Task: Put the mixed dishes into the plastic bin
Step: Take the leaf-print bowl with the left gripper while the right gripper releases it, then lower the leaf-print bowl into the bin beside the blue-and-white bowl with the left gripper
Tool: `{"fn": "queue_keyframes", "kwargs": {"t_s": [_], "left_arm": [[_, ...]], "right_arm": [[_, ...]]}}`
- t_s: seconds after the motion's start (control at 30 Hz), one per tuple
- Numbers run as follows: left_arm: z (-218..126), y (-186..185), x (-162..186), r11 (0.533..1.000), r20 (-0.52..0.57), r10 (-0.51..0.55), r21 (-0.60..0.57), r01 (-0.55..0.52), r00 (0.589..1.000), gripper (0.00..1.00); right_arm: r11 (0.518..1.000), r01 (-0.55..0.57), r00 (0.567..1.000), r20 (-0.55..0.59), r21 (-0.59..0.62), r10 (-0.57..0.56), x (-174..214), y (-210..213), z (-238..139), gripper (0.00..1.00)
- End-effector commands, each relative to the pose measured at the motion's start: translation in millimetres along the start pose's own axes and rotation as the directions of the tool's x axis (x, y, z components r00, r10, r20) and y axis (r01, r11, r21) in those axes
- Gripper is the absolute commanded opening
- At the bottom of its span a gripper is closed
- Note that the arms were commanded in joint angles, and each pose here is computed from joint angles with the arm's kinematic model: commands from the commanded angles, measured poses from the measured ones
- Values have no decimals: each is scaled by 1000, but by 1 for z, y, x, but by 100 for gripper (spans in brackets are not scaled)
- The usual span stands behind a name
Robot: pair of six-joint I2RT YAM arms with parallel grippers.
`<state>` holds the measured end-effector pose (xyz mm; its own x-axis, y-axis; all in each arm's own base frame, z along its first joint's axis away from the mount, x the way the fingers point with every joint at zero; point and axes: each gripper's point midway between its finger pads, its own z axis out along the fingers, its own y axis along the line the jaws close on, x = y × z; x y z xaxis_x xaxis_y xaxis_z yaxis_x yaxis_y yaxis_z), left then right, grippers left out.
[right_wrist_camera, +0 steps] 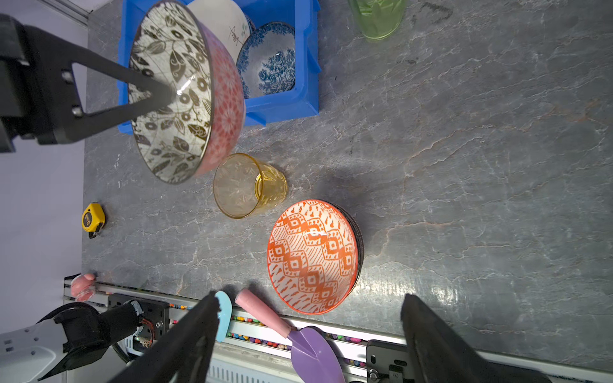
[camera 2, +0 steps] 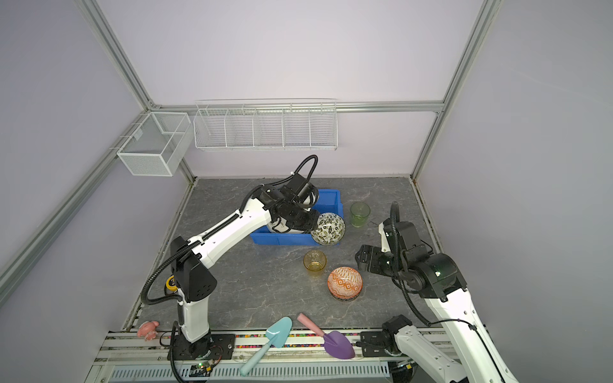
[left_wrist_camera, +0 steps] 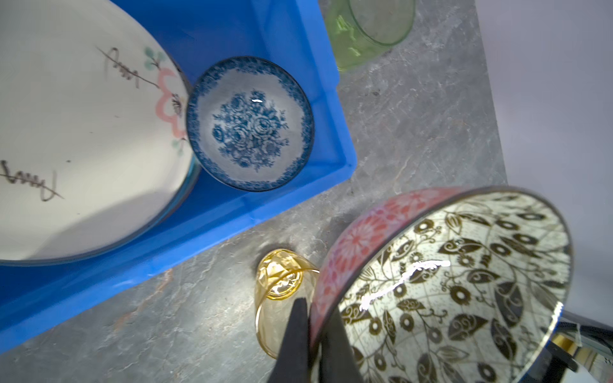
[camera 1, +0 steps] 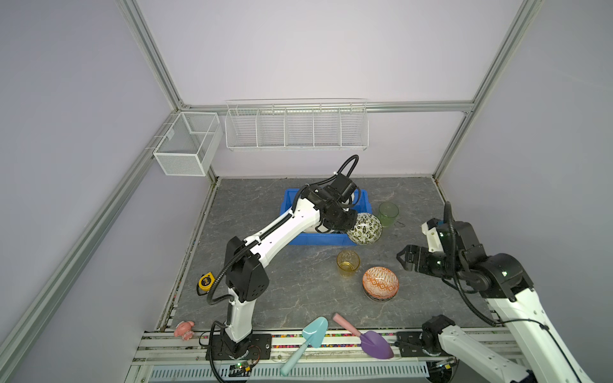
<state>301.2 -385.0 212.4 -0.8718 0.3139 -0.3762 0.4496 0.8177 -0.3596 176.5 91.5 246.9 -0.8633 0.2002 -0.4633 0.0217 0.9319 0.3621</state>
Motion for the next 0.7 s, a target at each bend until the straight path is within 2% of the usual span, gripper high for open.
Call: {"fn": "queue_keyframes", "kwargs": {"t_s": [0.0,0.33,0.67], "left_arm": [[-5,17,-16,998,22,21,-57,-19,1000,0],[32,60,-55,989,46,-53,-133,59,998,0],[77,71,-62,984,4,-78,-160,78,997,0]], "right_arm": [[1000,-5,999,-39,-8,5,12,-3,4,88],[1000,25,999,-39,19,-24,12,-8,6,88],[998,36,998,-50,51,-33,12,-15,12,88]]}}
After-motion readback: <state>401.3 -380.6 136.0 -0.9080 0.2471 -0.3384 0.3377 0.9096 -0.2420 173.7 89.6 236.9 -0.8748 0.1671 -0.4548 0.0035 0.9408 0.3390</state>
